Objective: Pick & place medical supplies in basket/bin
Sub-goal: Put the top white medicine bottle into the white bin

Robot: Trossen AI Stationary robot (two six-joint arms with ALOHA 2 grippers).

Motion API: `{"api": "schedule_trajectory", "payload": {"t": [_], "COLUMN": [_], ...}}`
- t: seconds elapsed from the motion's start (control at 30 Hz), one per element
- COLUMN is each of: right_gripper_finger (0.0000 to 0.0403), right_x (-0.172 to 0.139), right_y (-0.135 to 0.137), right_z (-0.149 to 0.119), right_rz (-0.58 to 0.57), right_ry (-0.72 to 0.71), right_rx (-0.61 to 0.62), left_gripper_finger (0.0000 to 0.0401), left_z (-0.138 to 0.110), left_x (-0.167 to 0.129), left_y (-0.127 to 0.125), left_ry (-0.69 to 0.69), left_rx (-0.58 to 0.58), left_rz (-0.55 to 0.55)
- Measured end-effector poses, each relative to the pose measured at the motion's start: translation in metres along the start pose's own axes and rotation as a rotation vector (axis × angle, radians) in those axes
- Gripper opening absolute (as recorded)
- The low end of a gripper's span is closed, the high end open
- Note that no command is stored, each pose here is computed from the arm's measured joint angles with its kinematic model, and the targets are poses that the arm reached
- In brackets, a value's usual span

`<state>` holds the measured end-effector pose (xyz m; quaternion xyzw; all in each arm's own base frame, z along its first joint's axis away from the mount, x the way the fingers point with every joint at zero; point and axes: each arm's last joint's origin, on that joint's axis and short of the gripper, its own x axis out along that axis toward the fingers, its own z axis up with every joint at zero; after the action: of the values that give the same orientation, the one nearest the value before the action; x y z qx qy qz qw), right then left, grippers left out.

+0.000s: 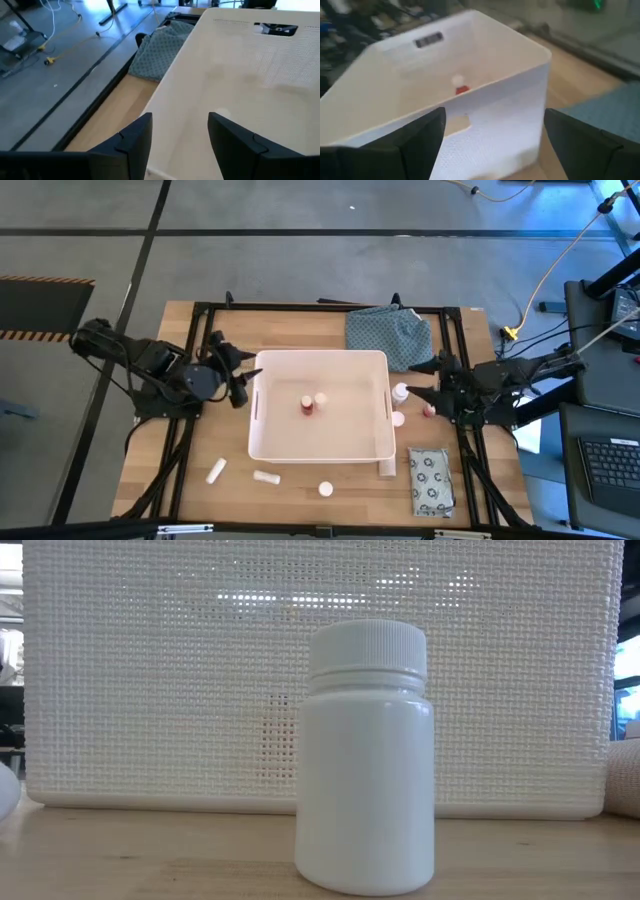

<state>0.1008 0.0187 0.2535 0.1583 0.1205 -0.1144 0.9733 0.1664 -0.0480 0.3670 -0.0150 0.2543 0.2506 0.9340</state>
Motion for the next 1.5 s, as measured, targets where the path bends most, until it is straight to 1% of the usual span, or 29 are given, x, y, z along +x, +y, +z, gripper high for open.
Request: {"api": "schedule_trajectory", "payload": {"t": [0.1,0.23,0.3,0.4,0.47,0.5,0.6,0.73,0.8,0.93,1.07,1.17,1.23,1.3,1.4,1.5], "right_gripper_finger": [0.0338,0.0338,0.0338,0.0338,0.0338,0.0338,0.0338,0.0338,0.0338,0.0338,0.0338,0.0338,0.0338,0.0338,0.0338,0.0338], "right_x": [0.002,0.005,0.008,0.016,0.024,0.029,0.041,0.054,0.058,0.064,0.066,0.069,0.07,0.072,0.074,0.076], "right_y": [0.008,0.016,0.019,0.024,0.029,0.031,0.037,0.04,0.042,0.04,0.029,0.023,0.019,0.015,0.009,0.002], "right_z": [0.018,0.034,0.037,0.035,0.031,0.028,0.021,0.013,0.01,0.008,0.012,0.015,0.014,0.013,0.011,0.007], "right_rz": [-0.125,-0.303,-0.382,-0.438,-0.416,-0.399,-0.383,-0.406,-0.415,-0.405,-0.424,-0.354,-0.31,-0.301,-0.333,-0.394], "right_ry": [0.087,0.269,0.37,0.527,0.618,0.653,0.716,0.771,0.79,0.838,0.843,0.816,0.806,0.798,0.803,0.802], "right_rx": [0.083,0.097,0.061,-0.052,-0.135,-0.156,-0.171,-0.21,-0.22,-0.178,-0.144,-0.145,-0.172,-0.194,-0.171,-0.085], "left_gripper_finger": [0.0184,0.0184,0.0184,0.0184,0.0184,0.0184,0.0184,0.0184,0.0184,0.0184,0.0184,0.0184,0.0184,0.0184,0.0184,0.0184], "left_z": [-0.008,-0.019,-0.022,-0.027,-0.029,-0.029,-0.029,-0.029,-0.029,-0.029,-0.029,-0.029,-0.029,-0.029,-0.029,-0.029], "left_x": [0.002,0.008,0.011,0.015,0.017,0.017,0.017,0.017,0.017,0.017,0.017,0.017,0.017,0.017,0.017,0.017], "left_y": [0.002,0.0,-0.002,-0.003,-0.002,-0.002,-0.002,-0.002,-0.002,-0.002,-0.002,-0.002,-0.002,-0.002,-0.002,-0.002], "left_ry": [0.011,0.039,0.048,0.063,0.068,0.07,0.069,0.069,0.069,0.07,0.072,0.073,0.073,0.073,0.073,0.073], "left_rx": [-0.041,-0.044,-0.033,-0.018,-0.014,-0.014,-0.016,-0.015,0.004,0.051,0.115,0.157,0.162,0.161,0.161,0.159], "left_rz": [0.005,0.018,0.024,0.034,0.041,0.043,0.044,0.044,0.043,0.041,0.039,0.037,0.037,0.037,0.037,0.037]}}
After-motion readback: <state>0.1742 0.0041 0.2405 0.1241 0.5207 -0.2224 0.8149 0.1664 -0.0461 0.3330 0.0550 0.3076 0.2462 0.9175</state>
